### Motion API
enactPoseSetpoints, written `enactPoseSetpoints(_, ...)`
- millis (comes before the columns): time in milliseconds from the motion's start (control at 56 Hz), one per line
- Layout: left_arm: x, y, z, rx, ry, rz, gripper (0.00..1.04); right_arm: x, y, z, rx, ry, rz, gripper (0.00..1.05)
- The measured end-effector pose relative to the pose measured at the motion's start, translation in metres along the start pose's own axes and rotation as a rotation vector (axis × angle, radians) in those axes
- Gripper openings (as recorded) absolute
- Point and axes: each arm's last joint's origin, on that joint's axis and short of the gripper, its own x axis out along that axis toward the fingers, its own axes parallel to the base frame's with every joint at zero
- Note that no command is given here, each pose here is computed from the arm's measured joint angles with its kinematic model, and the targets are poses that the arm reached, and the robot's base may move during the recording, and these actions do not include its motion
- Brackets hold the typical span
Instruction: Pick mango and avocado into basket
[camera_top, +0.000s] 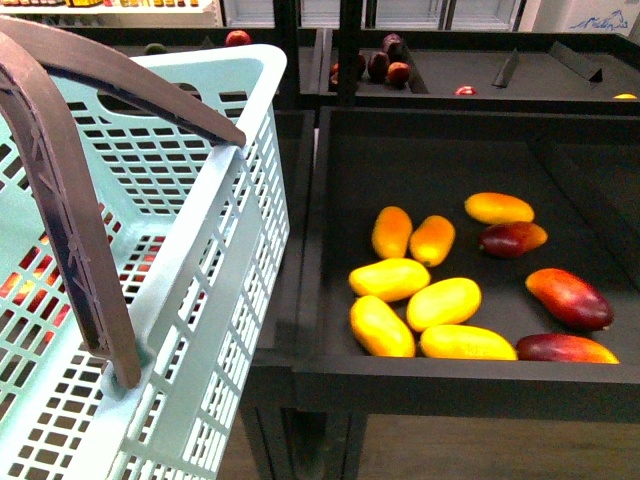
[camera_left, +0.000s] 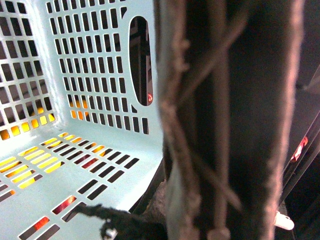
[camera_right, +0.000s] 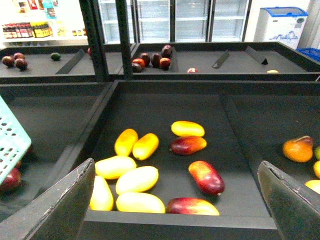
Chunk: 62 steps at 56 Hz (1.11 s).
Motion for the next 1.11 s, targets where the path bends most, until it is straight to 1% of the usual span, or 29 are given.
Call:
enactPoseSetpoints(518, 0.0, 0.0, 0.0, 0.004, -0.002, 0.0, 0.05, 0.0, 0.0, 0.0, 0.0, 0.001, 0.005, 0.96)
enactPoseSetpoints(661, 0.0, 0.0, 0.004, 0.025, -0.044, -0.002, 0.05, 0.0, 0.0, 0.0, 0.0, 0.002, 0.007, 0.96)
enactPoseSetpoints(786, 0.0, 0.0, 0.002, 0.034, 0.004, 0.014, 0.05, 0.0, 0.0, 0.0, 0.0, 0.002, 0.004, 0.96)
enactPoseSetpoints(839, 0.005, 0.0, 0.001, 0.105, 0.055, 0.088, 0.05, 0.0, 0.0, 0.0, 0.0, 0.002, 0.002, 0.96)
enactPoseSetpoints(893, 0.017, -0.005, 0.0, 0.222, 0.121, 0.147, 0.05, 0.0, 0.0, 0.0, 0.0, 0.002, 0.001, 0.96)
enactPoseSetpoints(929, 0.036, -0.012, -0.002, 0.36, 0.173, 0.15, 0.05, 0.0, 0.0, 0.0, 0.0, 0.002, 0.002, 0.96)
enactPoseSetpoints(964, 0.052, -0.018, -0.003, 0.452, 0.196, 0.146, 0.05, 0.0, 0.0, 0.0, 0.0, 0.002, 0.002, 0.96)
enactPoseSetpoints(982, 0.064, -0.022, -0.004, 0.523, 0.202, 0.144, 0.05, 0.0, 0.0, 0.0, 0.0, 0.002, 0.002, 0.96)
enactPoseSetpoints(1018, 0.081, -0.027, -0.005, 0.586, 0.209, 0.138, 0.05, 0.0, 0.0, 0.0, 0.0, 0.002, 0.001, 0.96)
enactPoseSetpoints(1107, 0.108, -0.038, -0.01, 0.669, 0.226, 0.12, 0.05, 0.0, 0.0, 0.0, 0.0, 0.002, 0.001, 0.96)
